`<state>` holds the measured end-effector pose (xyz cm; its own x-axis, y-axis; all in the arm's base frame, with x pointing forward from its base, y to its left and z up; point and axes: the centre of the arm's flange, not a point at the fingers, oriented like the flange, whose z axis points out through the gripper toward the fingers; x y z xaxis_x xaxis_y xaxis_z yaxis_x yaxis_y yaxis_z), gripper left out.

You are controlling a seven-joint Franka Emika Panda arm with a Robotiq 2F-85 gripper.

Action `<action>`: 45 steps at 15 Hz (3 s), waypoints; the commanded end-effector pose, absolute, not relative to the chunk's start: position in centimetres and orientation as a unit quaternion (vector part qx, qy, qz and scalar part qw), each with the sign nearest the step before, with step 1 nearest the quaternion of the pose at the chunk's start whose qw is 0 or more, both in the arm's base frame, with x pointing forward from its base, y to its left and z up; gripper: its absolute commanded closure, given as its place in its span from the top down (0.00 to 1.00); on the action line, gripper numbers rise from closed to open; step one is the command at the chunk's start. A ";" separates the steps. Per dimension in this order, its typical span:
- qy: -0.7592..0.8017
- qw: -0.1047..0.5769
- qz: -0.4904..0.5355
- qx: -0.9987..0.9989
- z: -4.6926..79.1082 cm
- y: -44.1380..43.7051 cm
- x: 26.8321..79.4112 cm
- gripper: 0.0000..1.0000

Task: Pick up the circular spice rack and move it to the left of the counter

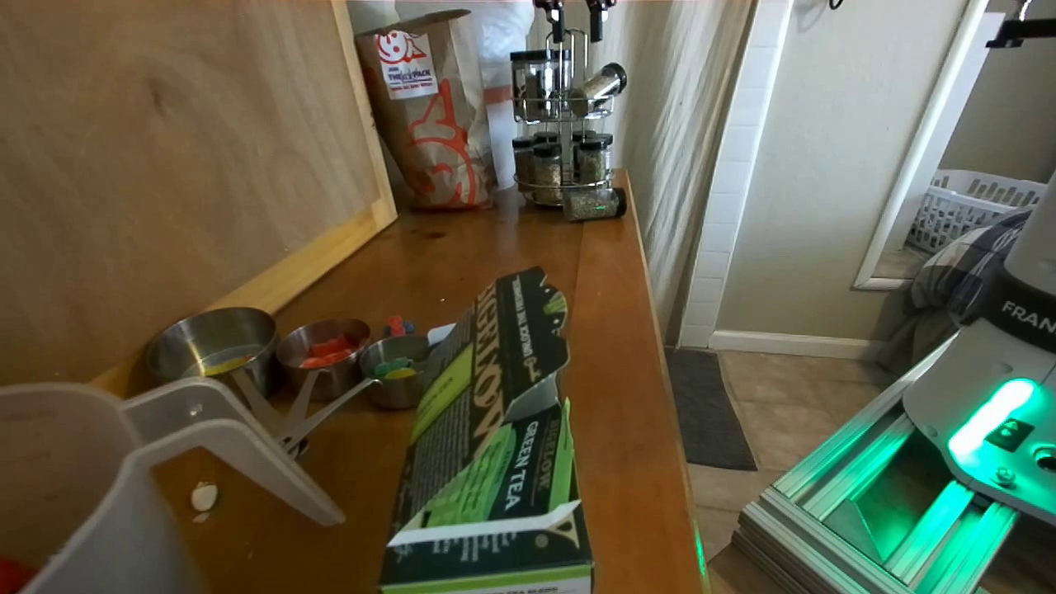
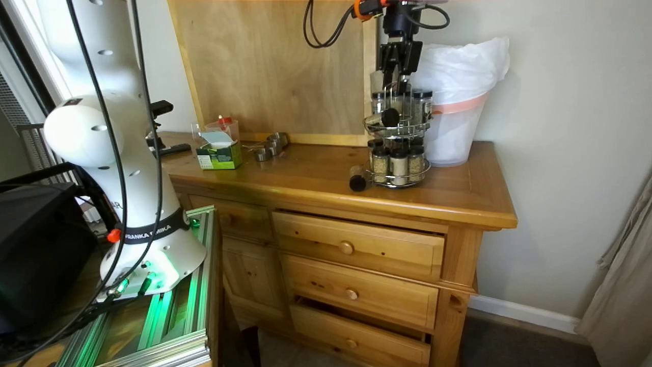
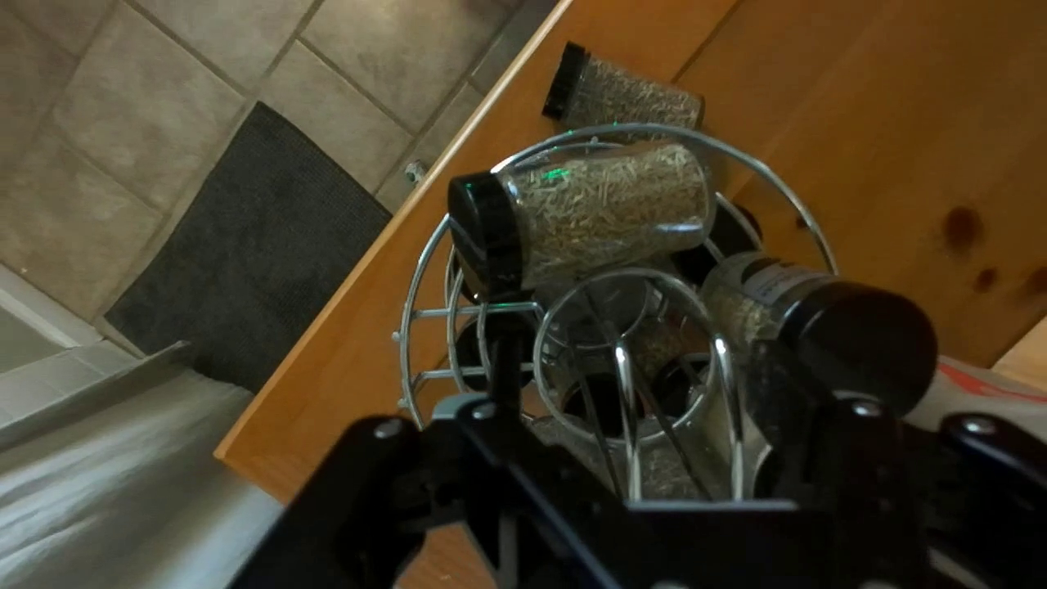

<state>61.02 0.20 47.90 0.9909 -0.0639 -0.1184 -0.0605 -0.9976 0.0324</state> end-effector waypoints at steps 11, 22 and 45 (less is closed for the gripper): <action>-0.026 -0.013 -0.066 0.997 48.2 1.7 61.2 0.07; -0.064 -0.019 -0.019 0.998 48.4 2.6 63.1 0.99; -0.076 -0.012 -0.049 0.996 48.2 1.4 62.2 0.00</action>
<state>62.57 1.00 46.02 0.9834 -0.1436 -0.1108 -0.1444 -0.9895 0.0006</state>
